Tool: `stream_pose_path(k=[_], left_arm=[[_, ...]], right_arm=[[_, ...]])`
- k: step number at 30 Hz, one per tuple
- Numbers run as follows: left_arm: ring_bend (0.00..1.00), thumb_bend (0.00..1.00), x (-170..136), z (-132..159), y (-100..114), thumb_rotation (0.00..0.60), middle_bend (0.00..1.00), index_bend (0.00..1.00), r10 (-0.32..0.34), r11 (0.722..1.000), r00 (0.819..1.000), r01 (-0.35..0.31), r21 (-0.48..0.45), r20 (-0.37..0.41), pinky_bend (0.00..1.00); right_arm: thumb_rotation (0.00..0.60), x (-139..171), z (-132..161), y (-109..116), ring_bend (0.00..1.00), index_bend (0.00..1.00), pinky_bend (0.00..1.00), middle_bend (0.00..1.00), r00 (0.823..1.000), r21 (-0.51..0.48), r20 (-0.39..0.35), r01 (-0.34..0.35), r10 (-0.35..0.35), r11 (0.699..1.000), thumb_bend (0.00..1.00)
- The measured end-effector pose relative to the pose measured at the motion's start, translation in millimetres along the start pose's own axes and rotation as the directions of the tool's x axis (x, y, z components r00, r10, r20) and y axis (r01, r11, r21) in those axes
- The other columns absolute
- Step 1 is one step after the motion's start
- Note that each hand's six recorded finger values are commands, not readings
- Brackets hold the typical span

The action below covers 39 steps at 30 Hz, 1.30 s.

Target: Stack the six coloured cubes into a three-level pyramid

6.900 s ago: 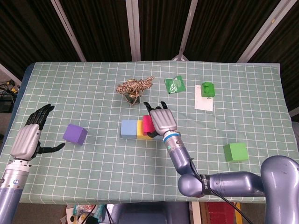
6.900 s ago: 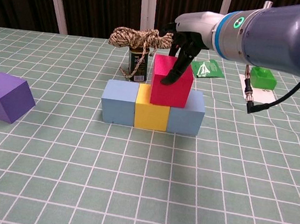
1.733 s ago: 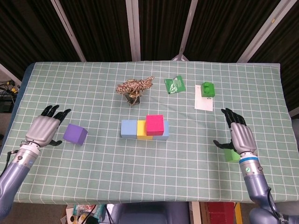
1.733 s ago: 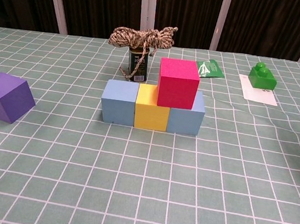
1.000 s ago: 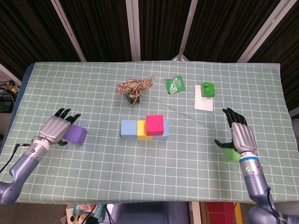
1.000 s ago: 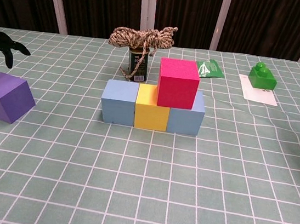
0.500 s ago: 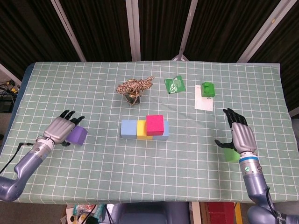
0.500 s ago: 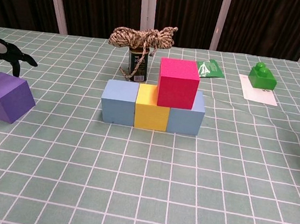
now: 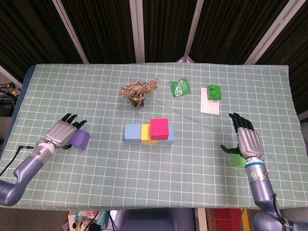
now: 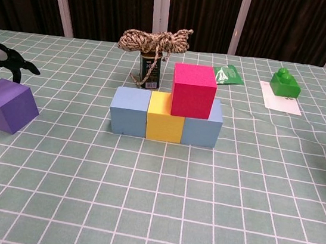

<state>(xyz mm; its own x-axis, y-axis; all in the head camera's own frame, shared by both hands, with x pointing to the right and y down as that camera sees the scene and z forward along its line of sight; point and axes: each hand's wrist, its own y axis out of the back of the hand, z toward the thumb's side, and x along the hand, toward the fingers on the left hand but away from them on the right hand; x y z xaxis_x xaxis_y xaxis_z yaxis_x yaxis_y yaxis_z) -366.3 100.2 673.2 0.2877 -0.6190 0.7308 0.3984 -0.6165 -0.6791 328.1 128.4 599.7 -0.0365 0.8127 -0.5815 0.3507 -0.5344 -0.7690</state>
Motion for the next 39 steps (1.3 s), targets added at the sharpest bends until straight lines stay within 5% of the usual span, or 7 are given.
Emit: stream_pose_path(k=[19, 25, 32, 39], left_arm=[[0.0, 0.42, -5, 5, 13, 0.6, 0.3, 0.01, 0.052, 0.995, 0.999, -0.053, -0.08, -0.008, 0.0], [0.0, 0.42, -11, 7, 38, 0.6, 0.31, 0.0, 0.091, 0.985, 0.996, -0.093, -0.146, -0.02, 0.0], [0.0, 0.41, -18, 15, 92, 0.6, 0.31, 0.0, 0.143, 0.98, 0.989, -0.145, -0.138, -0.019, 0.0], [0.0, 0.41, -15, 28, 134, 0.6, 0.31, 0.0, 0.135, 0.98, 0.99, -0.138, -0.141, -0.034, 0.0]], right_arm=[[0.6, 2, 3, -3, 0.0, 0.0, 0.0, 0.0, 1.0, -0.008, -0.01, -0.008, 0.008, 1.0, 0.22], [0.6, 3, 5, -2, 0.0, 0.0, 0.0, 0.0, 1.0, -0.016, -0.016, -0.011, 0.011, 1.0, 0.22], [0.6, 4, 9, 0, 0.0, 0.0, 0.0, 0.0, 0.999, -0.039, -0.028, -0.015, 0.014, 0.999, 0.22], [0.6, 7, 13, 3, 0.0, 0.0, 0.0, 0.0, 0.999, -0.063, -0.046, -0.018, 0.015, 0.998, 0.22]])
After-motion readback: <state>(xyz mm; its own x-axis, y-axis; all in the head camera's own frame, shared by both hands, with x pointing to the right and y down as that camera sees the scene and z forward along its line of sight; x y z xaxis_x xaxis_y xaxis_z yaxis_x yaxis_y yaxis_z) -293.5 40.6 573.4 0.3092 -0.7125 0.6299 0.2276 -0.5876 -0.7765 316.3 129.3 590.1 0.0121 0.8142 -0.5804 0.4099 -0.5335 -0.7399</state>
